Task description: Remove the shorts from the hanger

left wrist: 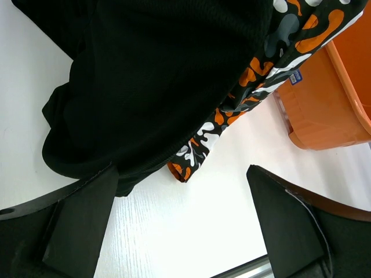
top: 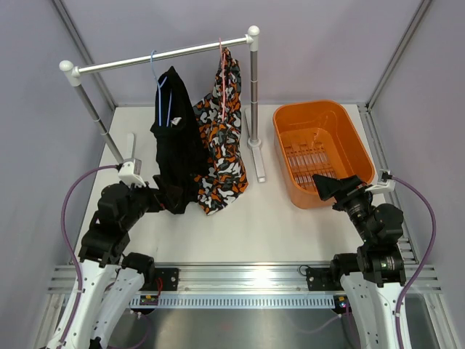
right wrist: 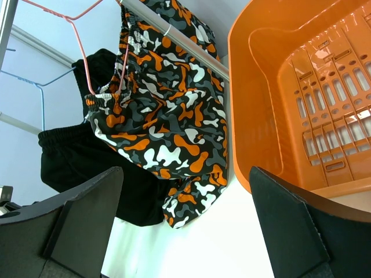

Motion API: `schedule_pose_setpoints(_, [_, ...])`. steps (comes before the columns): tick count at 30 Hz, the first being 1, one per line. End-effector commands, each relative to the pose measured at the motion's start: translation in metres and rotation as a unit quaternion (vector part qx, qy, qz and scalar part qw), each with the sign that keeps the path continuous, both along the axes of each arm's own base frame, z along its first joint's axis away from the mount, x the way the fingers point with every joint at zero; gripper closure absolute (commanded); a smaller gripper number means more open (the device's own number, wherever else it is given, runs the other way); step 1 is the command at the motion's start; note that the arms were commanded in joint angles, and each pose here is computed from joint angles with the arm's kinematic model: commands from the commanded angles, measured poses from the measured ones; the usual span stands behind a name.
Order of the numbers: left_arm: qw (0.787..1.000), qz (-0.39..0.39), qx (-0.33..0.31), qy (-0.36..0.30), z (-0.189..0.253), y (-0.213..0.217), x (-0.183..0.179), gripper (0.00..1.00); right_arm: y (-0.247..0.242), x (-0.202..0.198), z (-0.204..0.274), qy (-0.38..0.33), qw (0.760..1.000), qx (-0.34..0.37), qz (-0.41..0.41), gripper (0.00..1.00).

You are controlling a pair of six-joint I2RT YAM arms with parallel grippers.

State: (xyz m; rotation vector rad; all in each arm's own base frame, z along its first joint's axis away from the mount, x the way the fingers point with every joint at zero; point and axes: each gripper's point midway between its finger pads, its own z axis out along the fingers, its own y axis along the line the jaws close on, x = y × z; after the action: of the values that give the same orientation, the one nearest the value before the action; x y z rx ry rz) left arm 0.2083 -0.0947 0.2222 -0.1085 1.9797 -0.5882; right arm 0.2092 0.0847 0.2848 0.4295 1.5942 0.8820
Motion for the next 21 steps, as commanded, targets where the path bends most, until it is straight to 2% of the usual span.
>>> schedule_pose_setpoints(1, [1.0, -0.014, -0.013, -0.018, 0.01, -0.007, 0.004, 0.01, 0.001, -0.001, 0.01, -0.019, 1.0, -0.003, 0.004, 0.01])
schedule_pose_setpoints(12, [0.999, -0.024, -0.014, -0.025, 0.013, -0.01, 0.001, 0.01, 0.0, -0.002, 0.005, -0.011, 1.0, -0.005, 0.001, 0.0])
schedule_pose_setpoints(21, [0.994, -0.03, -0.02, -0.1, 0.075, -0.009, -0.003, 0.01, 0.001, -0.001, 0.001, -0.005, 1.0, -0.005, 0.005, 0.01])
